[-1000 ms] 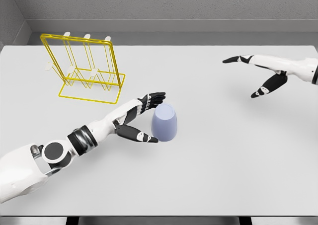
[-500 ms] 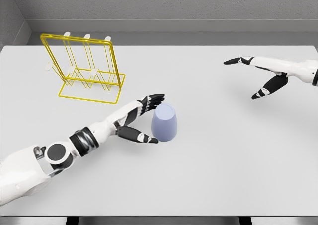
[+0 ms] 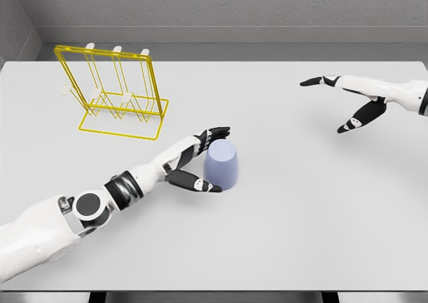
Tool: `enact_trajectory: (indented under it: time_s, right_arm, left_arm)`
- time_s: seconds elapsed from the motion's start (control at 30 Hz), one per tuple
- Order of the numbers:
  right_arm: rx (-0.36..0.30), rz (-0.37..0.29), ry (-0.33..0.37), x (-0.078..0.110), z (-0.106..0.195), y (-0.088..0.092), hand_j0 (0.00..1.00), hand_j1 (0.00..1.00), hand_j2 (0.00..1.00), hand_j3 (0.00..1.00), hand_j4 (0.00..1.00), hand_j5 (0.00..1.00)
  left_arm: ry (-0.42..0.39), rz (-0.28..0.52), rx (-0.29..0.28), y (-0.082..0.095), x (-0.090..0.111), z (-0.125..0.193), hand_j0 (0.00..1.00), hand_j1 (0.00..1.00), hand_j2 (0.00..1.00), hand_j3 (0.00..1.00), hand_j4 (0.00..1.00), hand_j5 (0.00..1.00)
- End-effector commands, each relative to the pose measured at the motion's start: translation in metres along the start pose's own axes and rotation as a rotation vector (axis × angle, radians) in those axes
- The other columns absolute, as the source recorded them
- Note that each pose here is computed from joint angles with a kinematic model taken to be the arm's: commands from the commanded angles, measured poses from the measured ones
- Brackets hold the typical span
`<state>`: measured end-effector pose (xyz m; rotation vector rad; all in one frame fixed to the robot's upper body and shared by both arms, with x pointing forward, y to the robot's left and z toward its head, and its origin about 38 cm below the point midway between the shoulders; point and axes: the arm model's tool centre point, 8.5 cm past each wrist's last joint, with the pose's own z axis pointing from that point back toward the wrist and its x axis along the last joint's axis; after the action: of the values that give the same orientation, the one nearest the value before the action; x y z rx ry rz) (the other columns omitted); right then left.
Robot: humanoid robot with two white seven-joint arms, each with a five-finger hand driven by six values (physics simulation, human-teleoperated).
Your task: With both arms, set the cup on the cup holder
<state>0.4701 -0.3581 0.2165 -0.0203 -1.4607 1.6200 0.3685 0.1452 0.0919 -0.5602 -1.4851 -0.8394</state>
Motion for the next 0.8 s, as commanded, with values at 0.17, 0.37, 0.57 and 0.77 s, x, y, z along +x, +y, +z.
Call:
enact_trajectory:
  time_s: [0.17,0.37,0.57,0.77]
  right_arm:
    - [-0.008,-0.004,0.005,-0.0009,0.0033,-0.0022,1.0,1.0,1.0,1.0,1.0,1.0]
    - [-0.007,-0.004,0.004,-0.0005,0.0031,-0.0022,1.0,1.0,1.0,1.0,1.0,1.0]
    - [-0.007,-0.005,0.007,-0.0014,0.004,-0.0017,1.0,1.0,1.0,1.0,1.0,1.0]
    - [-0.007,-0.005,0.009,-0.0017,0.0047,-0.0018,1.0,1.0,1.0,1.0,1.0,1.0]
  left_arm:
    - [-0.012,0.01,-0.01,-0.0069,0.0014,-0.0073,1.0,1.0,1.0,1.0,1.0,1.0]
    - [-0.01,0.008,-0.007,-0.0074,-0.0011,-0.0105,1.0,1.0,1.0,1.0,1.0,1.0]
    - [-0.011,0.007,-0.005,-0.0076,-0.0009,-0.011,0.86,0.86,0.86,0.86,0.86,0.86]
    - [-0.017,0.007,-0.001,-0.0072,-0.0006,-0.0105,0.71,0.71,0.71,0.71,0.71,0.71]
